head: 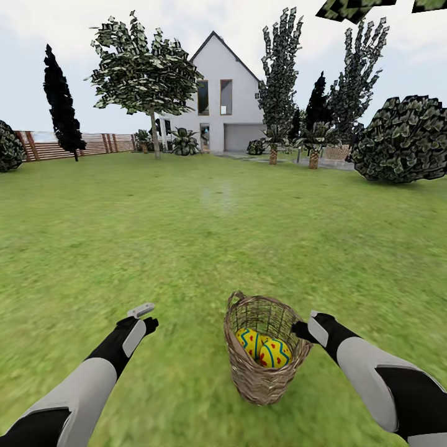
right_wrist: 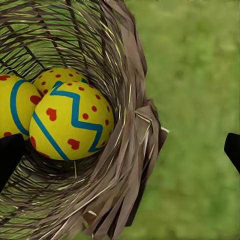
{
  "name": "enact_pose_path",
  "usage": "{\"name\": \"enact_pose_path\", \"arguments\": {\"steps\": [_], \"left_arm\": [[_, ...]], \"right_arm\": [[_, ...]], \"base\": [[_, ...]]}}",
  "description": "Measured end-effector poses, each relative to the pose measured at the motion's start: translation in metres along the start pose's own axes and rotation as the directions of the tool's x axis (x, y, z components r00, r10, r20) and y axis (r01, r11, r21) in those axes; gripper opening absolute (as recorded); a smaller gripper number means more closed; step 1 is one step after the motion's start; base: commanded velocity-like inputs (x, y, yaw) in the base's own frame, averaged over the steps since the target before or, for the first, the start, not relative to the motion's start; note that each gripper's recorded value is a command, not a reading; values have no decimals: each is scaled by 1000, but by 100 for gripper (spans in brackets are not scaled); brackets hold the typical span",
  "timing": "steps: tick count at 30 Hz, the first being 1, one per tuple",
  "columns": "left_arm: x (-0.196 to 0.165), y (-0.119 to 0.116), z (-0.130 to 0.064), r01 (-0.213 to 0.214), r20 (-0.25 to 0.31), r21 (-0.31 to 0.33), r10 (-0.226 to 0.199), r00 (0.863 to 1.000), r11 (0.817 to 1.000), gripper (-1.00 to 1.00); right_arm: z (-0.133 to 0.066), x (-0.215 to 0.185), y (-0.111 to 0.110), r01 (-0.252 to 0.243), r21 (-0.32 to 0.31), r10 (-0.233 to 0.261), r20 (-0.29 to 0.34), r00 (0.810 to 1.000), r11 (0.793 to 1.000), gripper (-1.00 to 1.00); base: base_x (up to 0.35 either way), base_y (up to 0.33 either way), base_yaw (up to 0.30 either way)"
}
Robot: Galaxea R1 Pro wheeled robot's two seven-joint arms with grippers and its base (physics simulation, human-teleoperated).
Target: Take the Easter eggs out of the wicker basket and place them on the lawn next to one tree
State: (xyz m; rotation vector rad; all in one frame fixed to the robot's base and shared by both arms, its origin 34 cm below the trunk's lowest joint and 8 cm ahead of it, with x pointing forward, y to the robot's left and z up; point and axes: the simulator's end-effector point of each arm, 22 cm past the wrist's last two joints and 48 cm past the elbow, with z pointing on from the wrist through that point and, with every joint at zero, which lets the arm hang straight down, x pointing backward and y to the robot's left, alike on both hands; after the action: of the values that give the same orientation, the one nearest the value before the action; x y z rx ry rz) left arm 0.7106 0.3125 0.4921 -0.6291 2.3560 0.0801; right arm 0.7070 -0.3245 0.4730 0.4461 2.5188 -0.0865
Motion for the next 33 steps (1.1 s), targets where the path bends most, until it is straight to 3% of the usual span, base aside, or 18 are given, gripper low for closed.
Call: {"name": "enact_pose_path", "arguments": {"steps": [9, 33], "left_arm": [[-3, 6, 1, 2, 2, -7, -2, 1000, 1000, 100], [39, 21, 34, 4, 3, -10, -4, 1000, 1000, 100]], "right_arm": [[0, -1, -1, -1, -3, 1, 1, 1000, 1000, 100], [37, 41, -2, 3, -9, -3, -2, 1000, 1000, 100]], "base": [[0, 0, 0], [0, 0, 0]]}}
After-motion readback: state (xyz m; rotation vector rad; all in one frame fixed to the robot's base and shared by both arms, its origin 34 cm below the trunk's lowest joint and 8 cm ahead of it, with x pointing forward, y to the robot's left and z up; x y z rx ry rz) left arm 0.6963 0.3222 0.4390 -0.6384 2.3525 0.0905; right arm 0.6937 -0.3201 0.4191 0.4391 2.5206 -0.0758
